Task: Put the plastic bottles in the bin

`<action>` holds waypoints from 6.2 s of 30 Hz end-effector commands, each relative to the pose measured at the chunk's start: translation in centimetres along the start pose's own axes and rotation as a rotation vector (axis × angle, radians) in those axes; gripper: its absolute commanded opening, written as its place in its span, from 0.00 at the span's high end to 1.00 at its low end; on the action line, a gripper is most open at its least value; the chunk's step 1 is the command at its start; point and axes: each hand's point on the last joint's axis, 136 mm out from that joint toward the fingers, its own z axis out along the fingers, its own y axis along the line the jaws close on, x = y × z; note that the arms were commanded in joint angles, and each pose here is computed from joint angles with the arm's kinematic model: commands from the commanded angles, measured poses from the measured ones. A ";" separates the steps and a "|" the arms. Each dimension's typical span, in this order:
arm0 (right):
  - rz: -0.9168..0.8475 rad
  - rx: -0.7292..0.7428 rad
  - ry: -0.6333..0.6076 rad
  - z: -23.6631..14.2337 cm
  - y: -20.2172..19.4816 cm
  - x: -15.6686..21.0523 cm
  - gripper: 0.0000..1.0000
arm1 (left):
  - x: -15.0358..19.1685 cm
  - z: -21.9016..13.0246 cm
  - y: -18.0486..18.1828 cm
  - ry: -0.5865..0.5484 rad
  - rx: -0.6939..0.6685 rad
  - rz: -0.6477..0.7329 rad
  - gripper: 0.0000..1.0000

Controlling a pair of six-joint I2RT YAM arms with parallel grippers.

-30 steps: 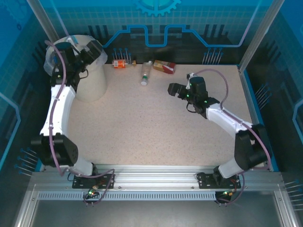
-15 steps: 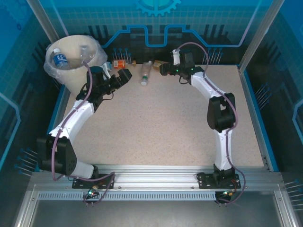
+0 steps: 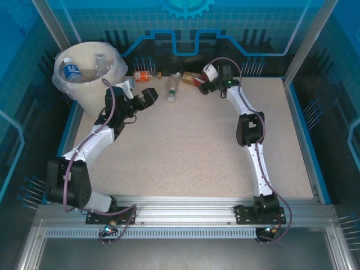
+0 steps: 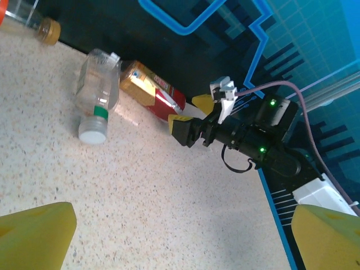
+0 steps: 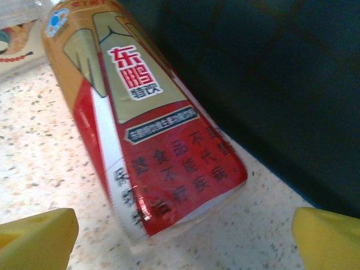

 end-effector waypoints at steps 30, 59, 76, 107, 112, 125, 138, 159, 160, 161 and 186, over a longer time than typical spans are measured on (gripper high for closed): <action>-0.109 -0.071 -0.231 -4.9 5.2 -4.8 0.43 | 3.3 3.0 3.0 0.112 -0.038 -0.022 0.01; 0.353 -0.213 -0.266 -20.1 22.4 -6.7 0.44 | 6.3 7.2 1.7 0.127 0.175 -0.320 0.01; 0.416 -0.405 -0.318 -22.5 29.0 -9.0 0.41 | 5.1 5.9 0.7 0.019 0.133 -0.268 0.40; 0.514 0.023 -0.339 -34.0 20.7 -3.6 0.00 | -28.7 -12.5 0.6 -0.669 -0.303 -0.069 0.45; 0.513 0.073 -0.319 -35.4 19.9 -2.0 0.00 | -29.8 -12.4 4.9 -0.690 -0.350 -0.217 0.45; 0.568 0.104 -0.342 -36.9 18.7 -0.9 0.00 | -32.2 -9.1 15.5 -0.620 -0.513 -0.466 0.15; 0.574 0.093 -0.315 -36.0 18.8 -1.3 0.00 | -32.6 -11.1 12.4 -0.621 -0.510 -0.421 0.01; 0.814 0.102 -0.248 -34.2 17.9 -0.5 0.00 | -19.8 -2.8 1.0 -0.450 -0.461 0.039 0.01; 0.817 0.098 -0.248 -34.2 17.9 -0.6 0.00 | -18.2 -2.0 0.7 -0.426 -0.459 0.055 0.01; 0.818 0.093 -0.250 -34.2 17.9 -0.7 0.00 | -16.8 -1.2 0.3 -0.402 -0.457 0.080 0.01; 0.743 0.100 -0.237 -36.9 17.6 -0.5 0.00 | 2.8 20.0 10.4 0.169 -0.811 0.324 0.01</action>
